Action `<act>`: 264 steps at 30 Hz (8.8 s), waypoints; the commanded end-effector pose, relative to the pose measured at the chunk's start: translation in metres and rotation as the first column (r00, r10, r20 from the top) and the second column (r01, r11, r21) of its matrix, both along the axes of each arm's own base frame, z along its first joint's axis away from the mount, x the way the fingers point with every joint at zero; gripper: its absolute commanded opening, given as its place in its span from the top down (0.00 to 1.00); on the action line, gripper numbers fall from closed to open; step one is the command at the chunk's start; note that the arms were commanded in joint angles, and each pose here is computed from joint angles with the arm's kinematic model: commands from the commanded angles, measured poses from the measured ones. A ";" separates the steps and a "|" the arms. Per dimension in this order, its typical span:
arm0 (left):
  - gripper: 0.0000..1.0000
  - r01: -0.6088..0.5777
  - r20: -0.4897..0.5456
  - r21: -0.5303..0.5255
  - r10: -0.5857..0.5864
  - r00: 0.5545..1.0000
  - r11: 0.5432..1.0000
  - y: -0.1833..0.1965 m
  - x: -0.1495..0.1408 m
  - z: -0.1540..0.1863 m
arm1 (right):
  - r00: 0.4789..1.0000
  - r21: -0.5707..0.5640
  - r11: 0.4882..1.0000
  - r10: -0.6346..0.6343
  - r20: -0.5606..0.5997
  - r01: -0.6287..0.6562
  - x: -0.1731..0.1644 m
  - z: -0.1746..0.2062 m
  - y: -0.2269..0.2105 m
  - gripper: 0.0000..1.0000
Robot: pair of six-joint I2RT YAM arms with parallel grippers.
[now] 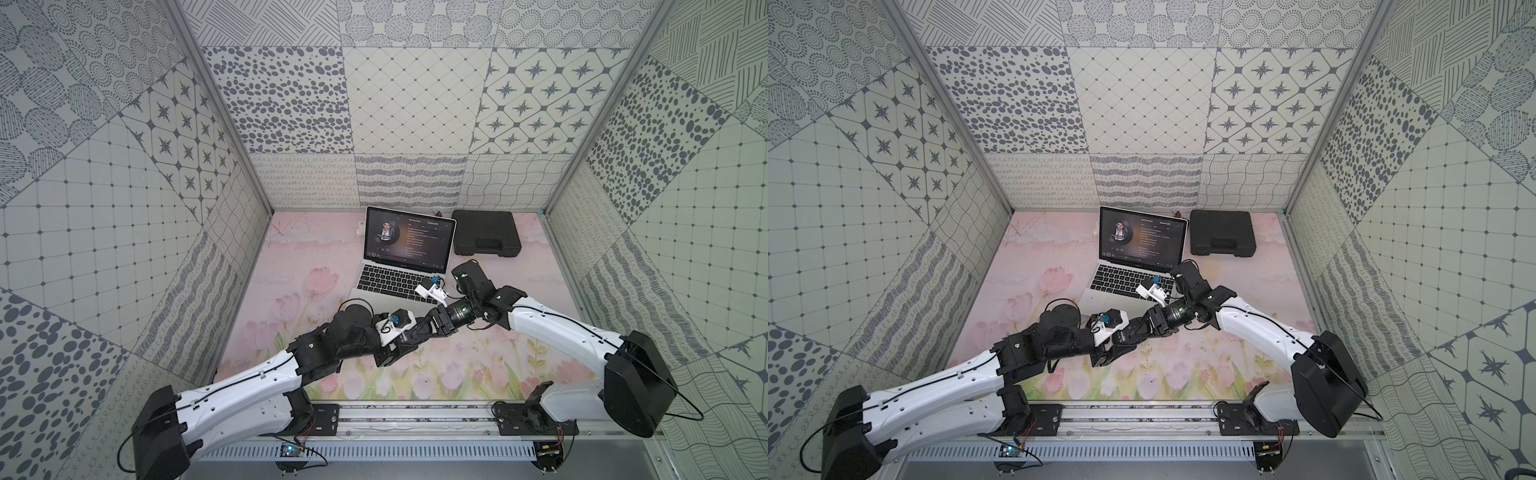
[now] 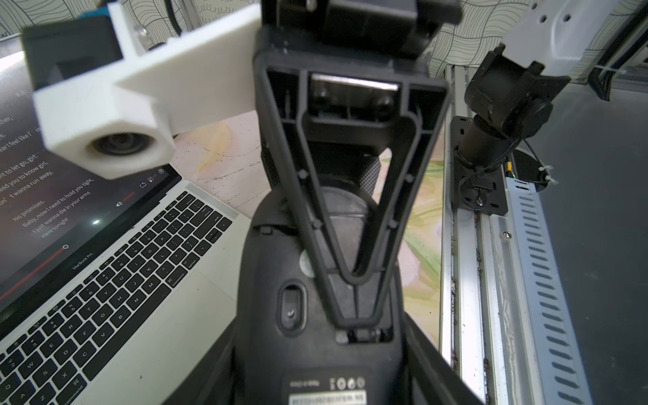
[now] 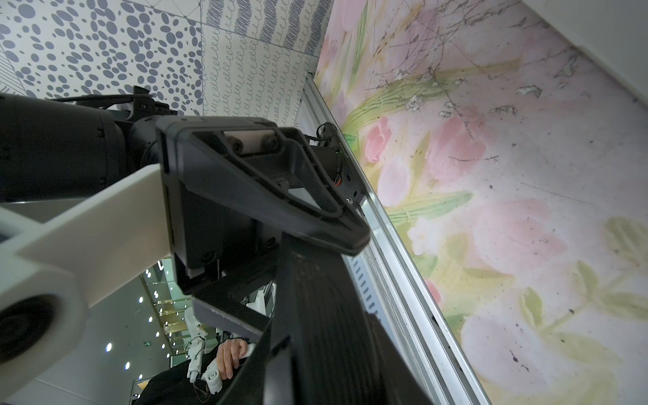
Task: Remove the wireless mouse receiver from the laptop
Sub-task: Close the lid on the mouse, then place the mouse at the center of the board, then reset both arms
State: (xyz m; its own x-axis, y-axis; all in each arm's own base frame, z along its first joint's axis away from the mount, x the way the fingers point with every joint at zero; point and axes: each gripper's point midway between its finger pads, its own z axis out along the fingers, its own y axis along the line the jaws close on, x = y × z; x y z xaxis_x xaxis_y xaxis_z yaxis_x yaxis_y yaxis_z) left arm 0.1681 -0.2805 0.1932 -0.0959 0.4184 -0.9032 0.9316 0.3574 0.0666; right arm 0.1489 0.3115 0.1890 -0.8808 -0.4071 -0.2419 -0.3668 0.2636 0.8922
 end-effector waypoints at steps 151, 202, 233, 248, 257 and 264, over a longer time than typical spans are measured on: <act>0.62 -0.025 0.040 -0.102 0.030 0.999 0.994 -0.012 0.012 0.038 | 0.997 0.024 0.999 -0.048 0.054 0.047 0.017 -0.014 0.014 0.96; 0.01 -0.562 -0.027 -0.123 0.563 0.826 0.818 0.087 0.048 0.018 | 0.611 -0.620 -0.236 0.609 0.506 0.748 0.196 -0.134 -0.228 1.00; 0.01 -0.594 -0.107 -0.046 0.587 0.803 0.803 0.093 0.051 0.014 | 0.747 -0.857 0.200 0.422 0.513 0.475 0.138 -0.176 -0.155 0.09; 0.01 -0.765 -0.191 -0.094 0.743 0.642 0.637 0.130 0.084 0.024 | 0.459 -0.286 0.472 -0.304 0.835 0.834 0.203 -0.013 -0.192 0.03; 0.01 -0.890 -0.337 -0.086 0.827 0.449 0.448 0.184 0.124 0.006 | 0.130 0.015 0.284 -0.483 0.866 0.959 0.241 -0.030 -0.280 0.03; 0.01 -0.961 -0.425 -0.116 0.862 0.277 0.251 0.242 0.147 -0.012 | 0.052 0.082 0.287 -0.430 0.901 0.955 0.259 -0.046 -0.297 0.03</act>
